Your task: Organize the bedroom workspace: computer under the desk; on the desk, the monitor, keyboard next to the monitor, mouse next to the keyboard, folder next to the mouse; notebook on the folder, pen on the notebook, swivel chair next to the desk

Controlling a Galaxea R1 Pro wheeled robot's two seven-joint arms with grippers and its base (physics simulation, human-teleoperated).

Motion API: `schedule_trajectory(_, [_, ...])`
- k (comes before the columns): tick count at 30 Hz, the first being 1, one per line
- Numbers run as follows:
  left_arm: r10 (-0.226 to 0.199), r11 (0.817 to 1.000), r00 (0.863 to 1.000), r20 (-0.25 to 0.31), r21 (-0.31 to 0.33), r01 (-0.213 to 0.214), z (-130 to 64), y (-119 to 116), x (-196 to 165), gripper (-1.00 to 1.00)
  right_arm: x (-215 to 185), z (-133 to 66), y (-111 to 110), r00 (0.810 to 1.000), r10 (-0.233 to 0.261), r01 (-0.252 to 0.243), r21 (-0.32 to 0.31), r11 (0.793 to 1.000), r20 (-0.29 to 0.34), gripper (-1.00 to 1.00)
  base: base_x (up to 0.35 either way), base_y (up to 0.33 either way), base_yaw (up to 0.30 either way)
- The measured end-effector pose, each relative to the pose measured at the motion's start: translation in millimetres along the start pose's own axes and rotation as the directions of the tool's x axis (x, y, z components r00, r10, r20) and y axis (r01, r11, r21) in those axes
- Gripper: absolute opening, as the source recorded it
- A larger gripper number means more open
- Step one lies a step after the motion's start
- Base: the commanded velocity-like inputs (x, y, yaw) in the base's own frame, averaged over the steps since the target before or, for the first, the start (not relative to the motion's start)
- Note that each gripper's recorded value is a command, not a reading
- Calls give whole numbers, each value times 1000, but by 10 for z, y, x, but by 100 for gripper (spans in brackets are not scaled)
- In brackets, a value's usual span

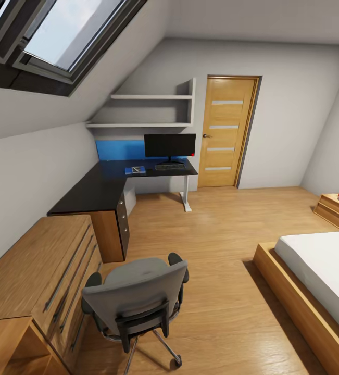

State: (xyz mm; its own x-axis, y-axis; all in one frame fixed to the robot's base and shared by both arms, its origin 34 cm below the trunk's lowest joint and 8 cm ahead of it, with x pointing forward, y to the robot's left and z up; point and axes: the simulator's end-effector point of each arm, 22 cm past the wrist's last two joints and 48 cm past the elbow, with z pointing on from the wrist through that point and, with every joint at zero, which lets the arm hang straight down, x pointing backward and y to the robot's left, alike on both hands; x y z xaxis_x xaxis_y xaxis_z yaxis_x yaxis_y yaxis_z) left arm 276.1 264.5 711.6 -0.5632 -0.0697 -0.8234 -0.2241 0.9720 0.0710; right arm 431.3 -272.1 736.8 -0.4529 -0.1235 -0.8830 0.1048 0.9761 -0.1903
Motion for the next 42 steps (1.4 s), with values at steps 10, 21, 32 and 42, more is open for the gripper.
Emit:
schedule_trajectory(10, [26, 1000, 993, -112, -2, -26, 77, -1, 276, 100, 47, 68, 13, 1000, 2, -2, 2, 1000, 1, 100, 0, 0, 0])
schedule_trajectory(21, [16, 1000, 996, -88, -20, -18, 217, 15, 238, 100, 112, 142, 36, 1000, 1, -1, 2, 1000, 1, 100, 0, 0, 0])
schedule_trajectory(32, [7, 999, 996, -84, -33, -10, 316, 29, 285, 100, 185, 214, 81, 1000, -2, 2, -4, 1000, 1, 100, 0, 0, 0])
schedule_trajectory(42, [-2, 999, 996, -89, -33, -1, 385, -17, 365, 100, 258, 275, 165, 1000, 0, 0, -13, 1000, 0, 100, 0, 0, 84])
